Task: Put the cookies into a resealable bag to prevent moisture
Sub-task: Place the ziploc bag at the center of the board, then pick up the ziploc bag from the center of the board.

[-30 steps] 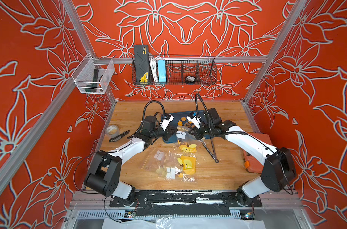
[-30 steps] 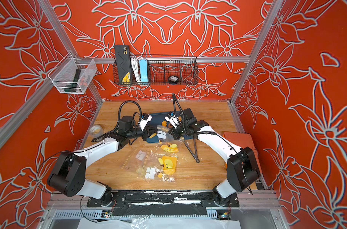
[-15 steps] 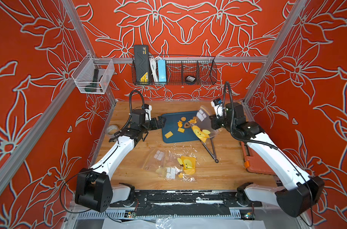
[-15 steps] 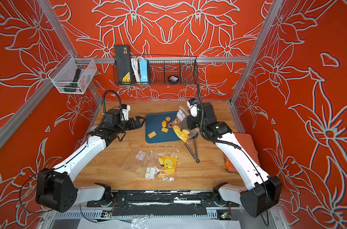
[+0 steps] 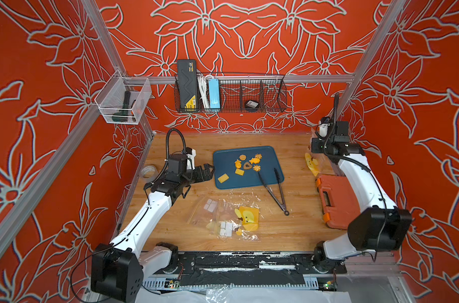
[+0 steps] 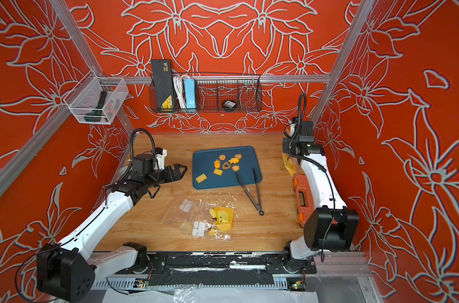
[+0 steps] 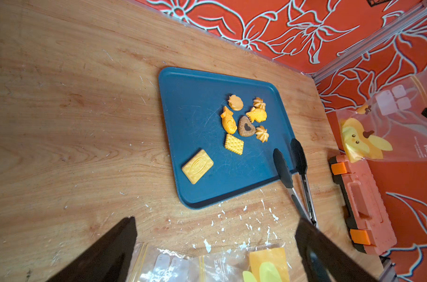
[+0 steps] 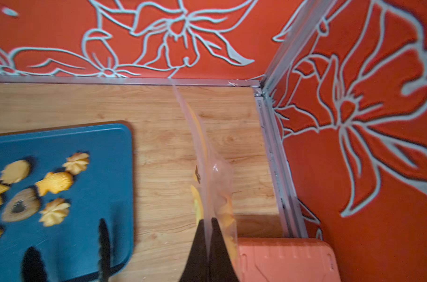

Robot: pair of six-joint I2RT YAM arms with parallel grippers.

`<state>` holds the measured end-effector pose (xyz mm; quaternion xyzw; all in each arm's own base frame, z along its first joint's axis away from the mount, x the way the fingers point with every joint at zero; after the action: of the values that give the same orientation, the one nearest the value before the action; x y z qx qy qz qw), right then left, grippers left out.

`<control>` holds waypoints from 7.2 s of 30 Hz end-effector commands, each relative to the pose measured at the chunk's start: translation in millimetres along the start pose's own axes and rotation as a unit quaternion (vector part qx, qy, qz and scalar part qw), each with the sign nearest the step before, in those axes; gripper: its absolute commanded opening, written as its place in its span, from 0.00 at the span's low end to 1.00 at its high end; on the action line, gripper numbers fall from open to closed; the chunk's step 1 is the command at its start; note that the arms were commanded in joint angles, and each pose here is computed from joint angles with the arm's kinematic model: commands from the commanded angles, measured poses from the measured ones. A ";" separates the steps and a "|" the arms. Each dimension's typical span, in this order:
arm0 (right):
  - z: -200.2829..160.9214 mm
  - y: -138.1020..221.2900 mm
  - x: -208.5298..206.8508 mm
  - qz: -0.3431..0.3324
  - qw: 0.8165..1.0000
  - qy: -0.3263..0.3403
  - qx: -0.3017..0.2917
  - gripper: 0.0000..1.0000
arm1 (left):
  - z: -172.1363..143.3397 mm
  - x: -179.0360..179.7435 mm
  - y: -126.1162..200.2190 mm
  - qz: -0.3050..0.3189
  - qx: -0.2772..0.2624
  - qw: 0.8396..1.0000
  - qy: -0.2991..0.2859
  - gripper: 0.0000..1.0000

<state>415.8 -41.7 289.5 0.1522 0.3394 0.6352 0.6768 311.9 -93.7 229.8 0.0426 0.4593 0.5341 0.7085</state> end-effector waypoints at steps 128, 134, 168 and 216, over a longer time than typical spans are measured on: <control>-317.5 95.3 330.9 0.288 0.942 0.076 0.157 0.54 | -194.4 14.9 -11.1 0.019 0.255 0.957 0.133 0.38; -319.1 91.9 331.2 0.287 0.942 0.055 0.165 0.54 | -205.3 28.2 -11.5 0.033 0.258 0.955 0.143 0.36; -323.4 85.4 320.1 0.270 0.948 0.006 0.170 0.53 | -210.2 20.3 -7.8 -0.001 0.266 0.943 0.202 0.36; -323.6 69.9 288.5 0.235 0.932 -0.223 0.163 0.00 | -235.0 -12.5 -1.2 -0.080 0.265 0.931 0.238 0.17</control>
<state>149.5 202.5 48.4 0.4697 0.1973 0.7089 0.4877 145.0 -200.2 93.4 0.0786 0.7442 0.3318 0.5744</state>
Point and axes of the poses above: each gripper's point midway between its finger pads, its own y axis back along the fingers, its own x axis along the line the jaws close on, z = x × y, the point moved 4 cm from there along y, back along the fingers, and after that the axes turned 10 degrees about y, right-handed, at the moved point
